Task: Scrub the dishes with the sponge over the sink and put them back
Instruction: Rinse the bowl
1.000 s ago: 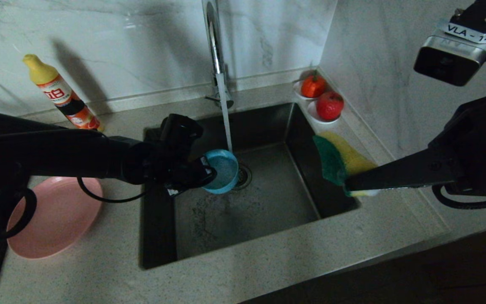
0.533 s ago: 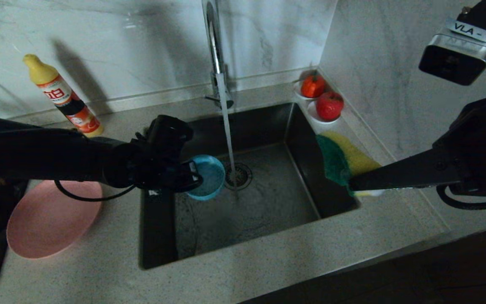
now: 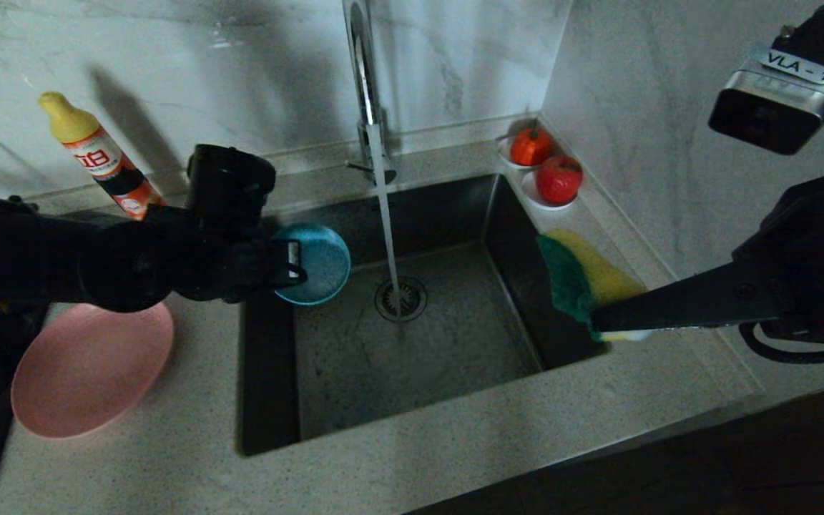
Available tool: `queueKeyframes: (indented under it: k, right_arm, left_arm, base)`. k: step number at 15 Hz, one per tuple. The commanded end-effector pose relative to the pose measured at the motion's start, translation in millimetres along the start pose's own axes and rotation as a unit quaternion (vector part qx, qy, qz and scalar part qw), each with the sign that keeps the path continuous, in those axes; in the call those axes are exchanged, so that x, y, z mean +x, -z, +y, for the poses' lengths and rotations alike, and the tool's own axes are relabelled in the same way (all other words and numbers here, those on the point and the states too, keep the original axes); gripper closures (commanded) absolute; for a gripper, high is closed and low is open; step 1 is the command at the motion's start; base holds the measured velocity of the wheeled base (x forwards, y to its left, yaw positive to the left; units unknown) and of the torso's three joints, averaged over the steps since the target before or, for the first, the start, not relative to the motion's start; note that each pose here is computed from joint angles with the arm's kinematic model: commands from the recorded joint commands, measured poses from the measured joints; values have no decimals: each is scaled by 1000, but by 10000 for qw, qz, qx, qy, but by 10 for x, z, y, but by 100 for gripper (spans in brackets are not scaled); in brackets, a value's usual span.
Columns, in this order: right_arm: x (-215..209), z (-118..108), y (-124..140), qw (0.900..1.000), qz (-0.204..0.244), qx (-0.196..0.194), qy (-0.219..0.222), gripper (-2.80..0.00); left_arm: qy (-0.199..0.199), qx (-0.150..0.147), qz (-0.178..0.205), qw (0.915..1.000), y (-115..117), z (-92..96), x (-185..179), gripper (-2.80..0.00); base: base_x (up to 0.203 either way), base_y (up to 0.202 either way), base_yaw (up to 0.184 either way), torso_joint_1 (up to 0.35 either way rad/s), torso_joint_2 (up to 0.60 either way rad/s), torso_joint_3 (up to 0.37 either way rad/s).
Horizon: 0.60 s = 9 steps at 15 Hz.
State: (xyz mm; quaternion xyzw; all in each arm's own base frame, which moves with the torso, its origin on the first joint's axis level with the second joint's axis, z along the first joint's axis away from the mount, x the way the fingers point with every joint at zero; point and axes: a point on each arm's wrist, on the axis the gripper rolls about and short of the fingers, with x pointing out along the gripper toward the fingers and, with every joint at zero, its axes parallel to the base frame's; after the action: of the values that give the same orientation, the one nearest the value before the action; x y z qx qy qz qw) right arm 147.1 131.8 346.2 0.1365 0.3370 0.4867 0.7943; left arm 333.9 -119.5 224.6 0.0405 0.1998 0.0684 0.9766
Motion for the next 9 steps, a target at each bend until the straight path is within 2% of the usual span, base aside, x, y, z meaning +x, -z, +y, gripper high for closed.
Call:
queueKeyframes:
  k: [1, 3, 4, 5, 6, 8, 9]
  right_arm:
    - [-3, 1, 8, 10000, -1, 13, -21, 0]
    - [-3, 3, 9, 10000, 0, 10, -26, 0]
    - [-11, 6, 13, 10000, -5, 7, -28, 0]
    - [-10, 2, 14, 10000, -5, 20, -22, 0]
    - [-5, -3, 18, 10000, 6, 27, -16, 0]
    - [1, -11, 19, 10000, 17, 32, -4, 0]
    - [1, -23, 13, 10000, 0, 52, 18, 0]
  left_arm:
    - [-12, 482, -927, 9945, -159, 102, -222, 0]
    - [-79, 817, -1261, 9886, -162, 121, -260, 0]
    - [-150, 942, -1616, 9822, -185, 124, -269, 0]
    - [-244, 1210, -1853, 9749, -167, 127, -269, 0]
    - [-296, 1364, -1959, 9706, -134, 131, -267, 0]
    - [-324, 1500, -2121, 9651, -116, 133, -275, 0]
    - [-346, 1478, -2281, 9617, -132, 133, -281, 0]
  base:
    - [0, 0, 0, 0, 0, 0]
    - [0, 0, 0, 0, 0, 0]
    - [0, 0, 0, 0, 0, 0]
    - [0, 0, 0, 0, 0, 0]
    - [0, 0, 0, 0, 0, 0]
    - [0, 0, 0, 0, 0, 0]
    - [0, 0, 0, 0, 0, 0]
